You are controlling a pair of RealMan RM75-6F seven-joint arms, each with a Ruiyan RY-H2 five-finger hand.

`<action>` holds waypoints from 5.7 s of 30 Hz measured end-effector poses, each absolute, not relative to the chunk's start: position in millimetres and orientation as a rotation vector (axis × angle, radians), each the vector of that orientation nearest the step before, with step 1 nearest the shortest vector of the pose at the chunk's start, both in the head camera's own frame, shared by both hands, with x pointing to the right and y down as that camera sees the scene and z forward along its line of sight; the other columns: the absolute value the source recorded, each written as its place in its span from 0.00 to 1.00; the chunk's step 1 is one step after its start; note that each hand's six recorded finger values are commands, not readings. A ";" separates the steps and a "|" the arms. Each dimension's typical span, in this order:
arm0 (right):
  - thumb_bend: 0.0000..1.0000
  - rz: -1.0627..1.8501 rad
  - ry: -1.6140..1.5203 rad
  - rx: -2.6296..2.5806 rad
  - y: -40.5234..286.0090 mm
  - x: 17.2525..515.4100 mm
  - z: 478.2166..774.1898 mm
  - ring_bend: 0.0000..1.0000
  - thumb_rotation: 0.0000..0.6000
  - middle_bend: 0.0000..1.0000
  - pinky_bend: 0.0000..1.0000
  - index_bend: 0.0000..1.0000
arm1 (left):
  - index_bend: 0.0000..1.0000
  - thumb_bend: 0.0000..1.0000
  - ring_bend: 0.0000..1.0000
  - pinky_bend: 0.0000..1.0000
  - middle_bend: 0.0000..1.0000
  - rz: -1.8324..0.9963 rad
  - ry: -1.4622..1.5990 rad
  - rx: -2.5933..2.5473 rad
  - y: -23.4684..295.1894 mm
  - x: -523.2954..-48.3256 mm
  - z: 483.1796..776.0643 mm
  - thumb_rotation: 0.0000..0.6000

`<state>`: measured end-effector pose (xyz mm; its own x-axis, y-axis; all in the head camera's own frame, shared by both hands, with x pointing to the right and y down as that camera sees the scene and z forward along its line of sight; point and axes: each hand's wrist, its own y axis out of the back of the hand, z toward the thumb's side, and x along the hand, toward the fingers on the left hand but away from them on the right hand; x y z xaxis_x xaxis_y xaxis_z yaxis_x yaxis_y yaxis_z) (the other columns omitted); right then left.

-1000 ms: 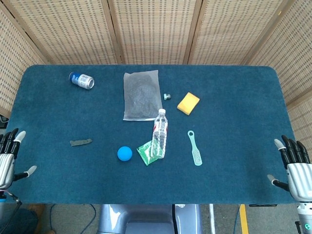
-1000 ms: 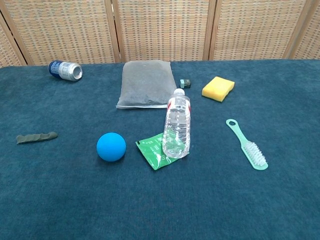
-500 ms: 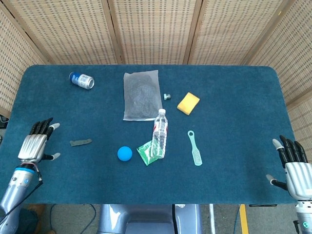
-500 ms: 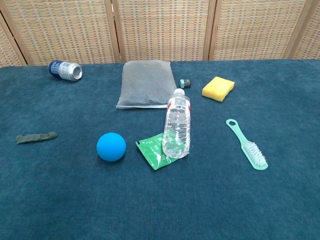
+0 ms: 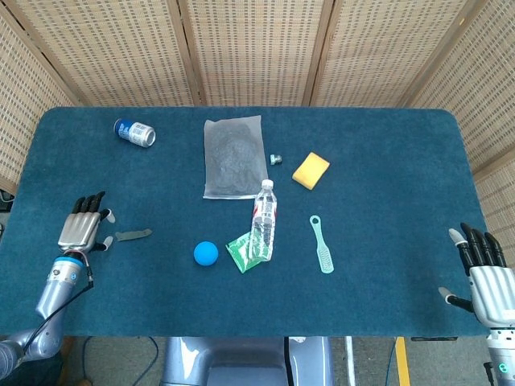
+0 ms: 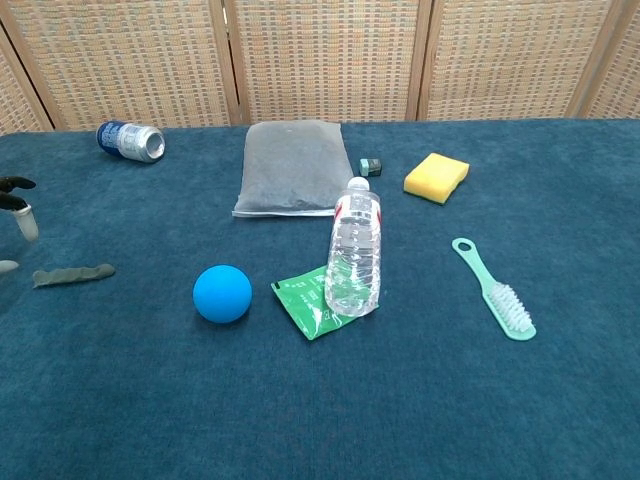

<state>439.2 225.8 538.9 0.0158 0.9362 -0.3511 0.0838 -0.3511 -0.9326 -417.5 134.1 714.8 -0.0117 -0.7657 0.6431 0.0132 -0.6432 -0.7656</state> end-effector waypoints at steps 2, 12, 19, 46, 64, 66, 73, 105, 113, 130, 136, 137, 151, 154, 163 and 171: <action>0.00 1.426 -1.080 -1.537 225.7 438.9 538.8 0.00 1.00 0.00 0.00 0.00 | 0.43 0.35 0.00 0.00 0.00 -1.722 0.779 -1.688 135.5 -417.1 718.7 1.00; 0.00 1.438 -1.090 -1.533 225.0 442.0 539.9 0.00 1.00 0.00 0.00 0.00 | 0.44 0.35 0.00 0.00 0.00 -1.749 0.766 -1.715 142.8 -414.7 739.0 1.00; 0.00 1.442 -1.087 -1.537 225.0 441.8 541.6 0.00 1.00 0.00 0.00 0.00 | 0.46 0.36 0.00 0.00 0.00 -1.732 0.770 -1.728 141.5 -408.9 743.5 1.00; 0.00 1.434 -1.099 -1.547 225.9 442.6 539.1 0.00 1.00 0.00 0.00 0.00 | 0.57 0.44 0.00 0.00 0.00 -1.740 0.742 -1.730 142.7 -400.1 753.5 1.00; 0.00 1.433 -1.090 -1.555 225.9 441.3 540.1 0.00 1.00 0.00 0.00 0.00 | 0.70 0.66 0.00 0.00 0.00 -1.702 0.802 -1.770 137.8 -395.0 744.6 1.00; 0.00 1.434 -1.085 -1.557 226.3 440.2 541.0 0.00 1.00 0.00 0.00 0.00 | 0.70 0.68 0.00 0.00 0.00 -1.682 0.836 -1.798 135.7 -395.0 739.7 1.00; 0.00 1.441 -1.054 -1.574 227.4 434.0 547.4 0.00 1.00 0.00 0.00 0.00 | 0.72 0.74 0.00 0.00 0.00 -1.606 0.948 -1.931 126.8 -391.8 722.4 1.00; 0.11 1.089 -1.113 -2.247 89.2 310.4 557.2 0.00 1.00 0.00 0.00 0.33 | 0.78 0.75 0.00 0.00 0.00 -0.836 1.208 -2.616 71.0 -159.6 681.6 1.00; 0.21 1.067 -1.102 -2.350 69.4 268.5 562.6 0.00 1.00 0.00 0.00 0.40 | 0.78 0.74 0.00 0.00 0.00 -0.816 1.219 -2.642 70.3 -125.6 689.1 1.00; 0.33 1.054 -1.041 -2.388 59.6 200.6 577.6 0.00 1.00 0.00 0.00 0.48 | 0.78 0.74 0.00 0.00 0.00 -0.822 1.207 -2.710 73.7 -82.1 687.5 1.00; 0.37 1.034 -1.029 -2.422 63.7 179.0 577.4 0.00 1.00 0.00 0.00 0.48 | 0.78 0.74 0.00 0.00 0.00 -0.812 1.220 -2.713 75.0 -75.6 684.1 1.00; 0.37 1.029 -1.030 -2.428 64.4 175.9 577.2 0.00 1.00 0.00 0.00 0.49 | 0.78 0.74 0.00 0.00 0.00 -0.811 1.225 -2.712 74.7 -75.5 683.7 1.00; 0.49 1.050 -1.022 -2.390 69.9 164.1 582.1 0.00 1.00 0.00 0.00 0.52 | 0.78 0.74 0.00 0.00 0.00 -0.806 1.262 -2.728 77.0 -84.0 681.7 1.00; 0.49 1.052 -1.026 -2.388 70.5 165.4 581.4 0.00 1.00 0.00 0.00 0.52 | 0.78 0.74 0.00 0.00 0.00 -0.808 1.261 -2.726 77.2 -84.8 682.3 1.00; 0.49 1.046 -1.031 -2.413 71.7 163.3 579.3 0.00 1.00 0.00 0.00 0.52 | 0.79 0.75 0.00 0.00 0.00 -0.802 1.254 -2.736 79.9 -81.1 681.4 1.00; 0.52 1.045 -1.043 -2.427 73.2 160.9 582.8 0.00 1.00 0.00 0.00 0.55 | 0.78 0.75 0.00 0.00 0.00 -0.798 1.255 -2.745 81.7 -76.5 679.2 1.00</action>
<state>160.9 73.2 582.8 0.4720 0.7221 -0.5058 0.5042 -0.6917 -0.5169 -76.5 81.7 679.2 0.5464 -0.7116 0.4417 -0.7018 -0.6768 -0.2223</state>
